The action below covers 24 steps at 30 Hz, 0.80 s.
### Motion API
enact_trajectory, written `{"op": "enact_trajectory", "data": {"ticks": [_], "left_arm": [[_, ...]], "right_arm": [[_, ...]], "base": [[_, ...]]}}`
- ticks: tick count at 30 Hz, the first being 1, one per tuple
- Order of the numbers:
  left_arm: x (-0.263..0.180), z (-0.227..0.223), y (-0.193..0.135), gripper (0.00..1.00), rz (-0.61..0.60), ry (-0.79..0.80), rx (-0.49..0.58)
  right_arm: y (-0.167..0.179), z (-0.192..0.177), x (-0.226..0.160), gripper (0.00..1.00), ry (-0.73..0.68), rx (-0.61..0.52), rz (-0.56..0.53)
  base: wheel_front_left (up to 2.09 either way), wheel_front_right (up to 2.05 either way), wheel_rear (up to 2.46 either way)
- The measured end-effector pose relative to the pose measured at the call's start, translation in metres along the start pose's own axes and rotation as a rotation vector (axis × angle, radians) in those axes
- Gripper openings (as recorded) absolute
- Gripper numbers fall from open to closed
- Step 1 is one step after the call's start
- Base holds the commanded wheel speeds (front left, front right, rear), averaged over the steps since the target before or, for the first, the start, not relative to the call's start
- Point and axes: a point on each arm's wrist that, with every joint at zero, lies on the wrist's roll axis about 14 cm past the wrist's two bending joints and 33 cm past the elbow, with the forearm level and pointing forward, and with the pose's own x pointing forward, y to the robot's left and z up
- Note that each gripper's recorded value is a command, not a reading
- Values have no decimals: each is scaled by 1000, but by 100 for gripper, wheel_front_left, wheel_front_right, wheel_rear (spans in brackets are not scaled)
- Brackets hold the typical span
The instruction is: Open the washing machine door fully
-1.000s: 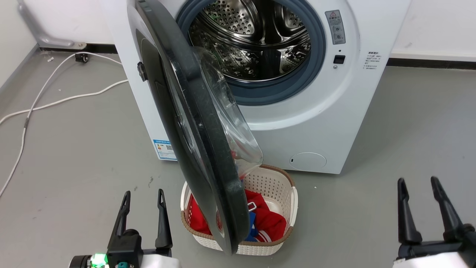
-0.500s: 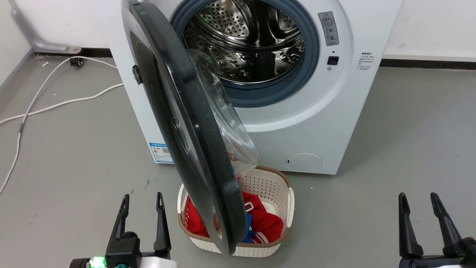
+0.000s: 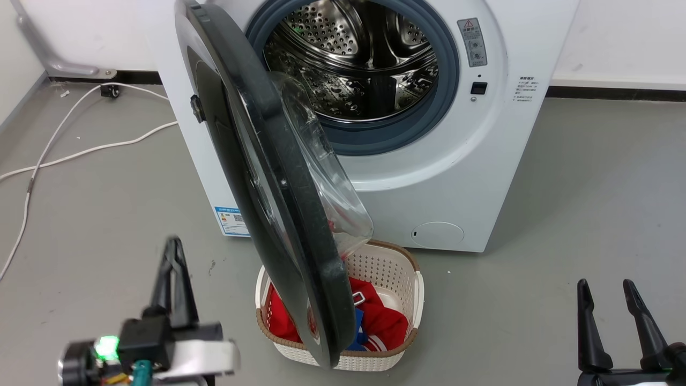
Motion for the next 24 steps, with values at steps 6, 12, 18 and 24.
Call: {"op": "enact_trajectory", "data": {"ticks": [6,12,18,24], "left_arm": [[22,75,-2,0,-19,-253,36],[26,150,-28,0,-119,-503,38],[16,195,-61,0,-236,-661,5],[5,207,-94,0,-358,-699,-48]], "right_arm": [[-1,-1,-1,100,3,1,-2],[-2,-2,-1,100,7,1,-6],[-2,-5,-1,100,15,2,-6],[-1,-6,-1,100,20,4,-5]], "base": [[0,0,0],[0,0,0],[0,0,0],[0,0,0]]}}
